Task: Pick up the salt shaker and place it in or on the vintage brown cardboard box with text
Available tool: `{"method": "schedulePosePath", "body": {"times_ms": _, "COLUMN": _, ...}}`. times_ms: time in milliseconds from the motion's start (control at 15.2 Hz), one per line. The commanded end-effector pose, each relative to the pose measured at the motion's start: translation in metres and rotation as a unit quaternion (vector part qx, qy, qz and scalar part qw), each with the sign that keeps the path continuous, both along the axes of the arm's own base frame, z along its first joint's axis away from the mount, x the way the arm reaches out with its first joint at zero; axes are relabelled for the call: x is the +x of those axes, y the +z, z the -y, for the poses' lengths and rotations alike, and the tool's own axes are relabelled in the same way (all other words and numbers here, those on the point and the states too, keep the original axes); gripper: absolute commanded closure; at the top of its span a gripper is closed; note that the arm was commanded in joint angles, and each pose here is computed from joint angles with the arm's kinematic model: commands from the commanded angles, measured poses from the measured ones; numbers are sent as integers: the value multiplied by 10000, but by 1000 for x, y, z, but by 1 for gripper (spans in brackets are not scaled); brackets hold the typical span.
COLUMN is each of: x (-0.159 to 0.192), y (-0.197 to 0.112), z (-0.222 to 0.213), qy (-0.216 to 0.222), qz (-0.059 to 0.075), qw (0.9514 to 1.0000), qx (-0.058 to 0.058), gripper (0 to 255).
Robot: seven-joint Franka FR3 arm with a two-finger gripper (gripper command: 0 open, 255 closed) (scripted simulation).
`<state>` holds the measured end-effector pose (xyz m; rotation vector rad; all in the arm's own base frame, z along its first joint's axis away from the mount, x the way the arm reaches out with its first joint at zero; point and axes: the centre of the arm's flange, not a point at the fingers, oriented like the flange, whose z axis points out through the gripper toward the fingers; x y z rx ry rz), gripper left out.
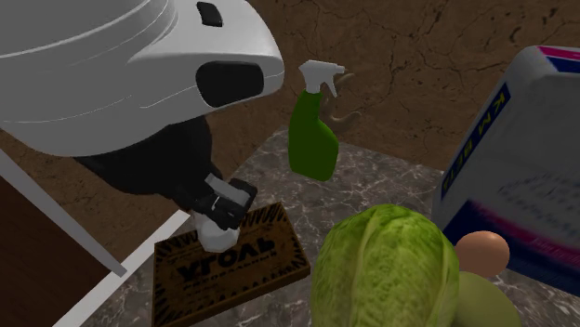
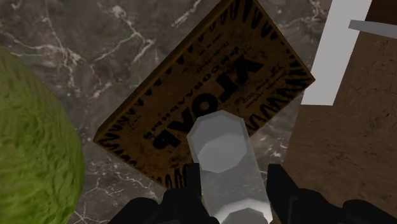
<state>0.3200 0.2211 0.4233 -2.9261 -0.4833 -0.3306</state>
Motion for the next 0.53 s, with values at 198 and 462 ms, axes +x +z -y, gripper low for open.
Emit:
{"method": "schedulePosePath", "body": {"times_ms": 198, "x": -1, "y": -26, "z": -1, "qy": -1, "qz": 4, "qw": 10000, "qx": 1, "gripper": 255}}
{"method": "schedulePosePath", "body": {"times_ms": 462, "x": -1, "y": -37, "z": -1, "qy": -1, "qz": 4, "qw": 10000, "qx": 1, "gripper": 255}}
